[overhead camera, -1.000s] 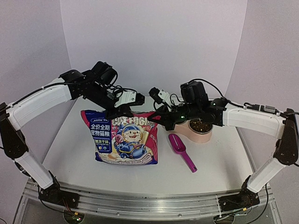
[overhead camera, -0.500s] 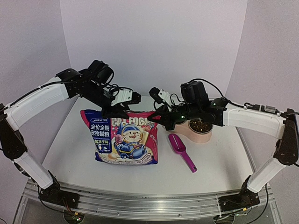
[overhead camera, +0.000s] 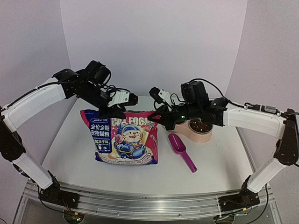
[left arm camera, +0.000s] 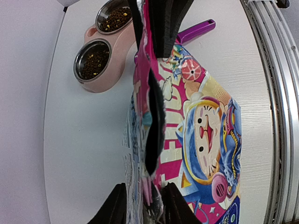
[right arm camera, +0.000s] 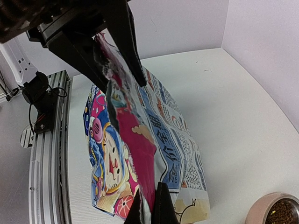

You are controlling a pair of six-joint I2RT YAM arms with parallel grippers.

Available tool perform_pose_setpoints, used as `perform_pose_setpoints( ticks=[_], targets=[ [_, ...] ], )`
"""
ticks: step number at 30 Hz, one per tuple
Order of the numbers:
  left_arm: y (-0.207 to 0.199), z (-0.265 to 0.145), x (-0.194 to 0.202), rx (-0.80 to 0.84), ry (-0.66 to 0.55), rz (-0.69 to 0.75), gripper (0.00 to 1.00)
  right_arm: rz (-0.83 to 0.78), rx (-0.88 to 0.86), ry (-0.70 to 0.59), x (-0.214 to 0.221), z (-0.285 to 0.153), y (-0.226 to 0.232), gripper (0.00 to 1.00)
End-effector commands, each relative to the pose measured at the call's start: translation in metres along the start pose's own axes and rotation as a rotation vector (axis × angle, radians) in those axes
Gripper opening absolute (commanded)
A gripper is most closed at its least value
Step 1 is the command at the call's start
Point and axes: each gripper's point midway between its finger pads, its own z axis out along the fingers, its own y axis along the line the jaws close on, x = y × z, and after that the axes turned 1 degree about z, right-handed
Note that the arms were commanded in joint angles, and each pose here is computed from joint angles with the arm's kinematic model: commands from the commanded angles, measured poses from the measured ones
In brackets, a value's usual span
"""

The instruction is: Serve the pet food

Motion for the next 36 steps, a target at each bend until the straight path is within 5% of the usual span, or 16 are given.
perform_pose_setpoints(
  ticks=[1, 3, 6, 7, 14, 22, 36],
  targets=[
    [0.012, -0.020, 0.015, -0.076, 0.058, -0.010, 0.30, -0.073, 0.001, -0.163, -0.057, -0.033, 0.011, 0.00],
    [0.012, -0.020, 0.019, -0.081, 0.068, -0.009, 0.30, -0.074, 0.001, -0.163, -0.057, -0.033, 0.011, 0.00],
    [0.015, -0.020, 0.018, -0.089, 0.060, -0.024, 0.01, -0.075, 0.000, -0.163, -0.057, -0.032, 0.011, 0.00],
    [0.013, -0.020, 0.016, -0.079, 0.046, -0.022, 0.00, -0.076, 0.000, -0.162, -0.056, -0.032, 0.011, 0.00],
    [0.021, -0.024, 0.009, -0.119, 0.006, -0.022, 0.00, -0.074, 0.045, -0.165, -0.061, -0.030, 0.002, 0.00],
    [0.079, -0.040, 0.034, -0.307, 0.026, -0.053, 0.00, -0.063, 0.135, -0.154, -0.069, -0.010, -0.035, 0.00],
    [0.118, -0.062, 0.055, -0.412, 0.063, -0.001, 0.00, -0.080, 0.083, -0.178, -0.089, 0.036, -0.052, 0.00]
  ],
)
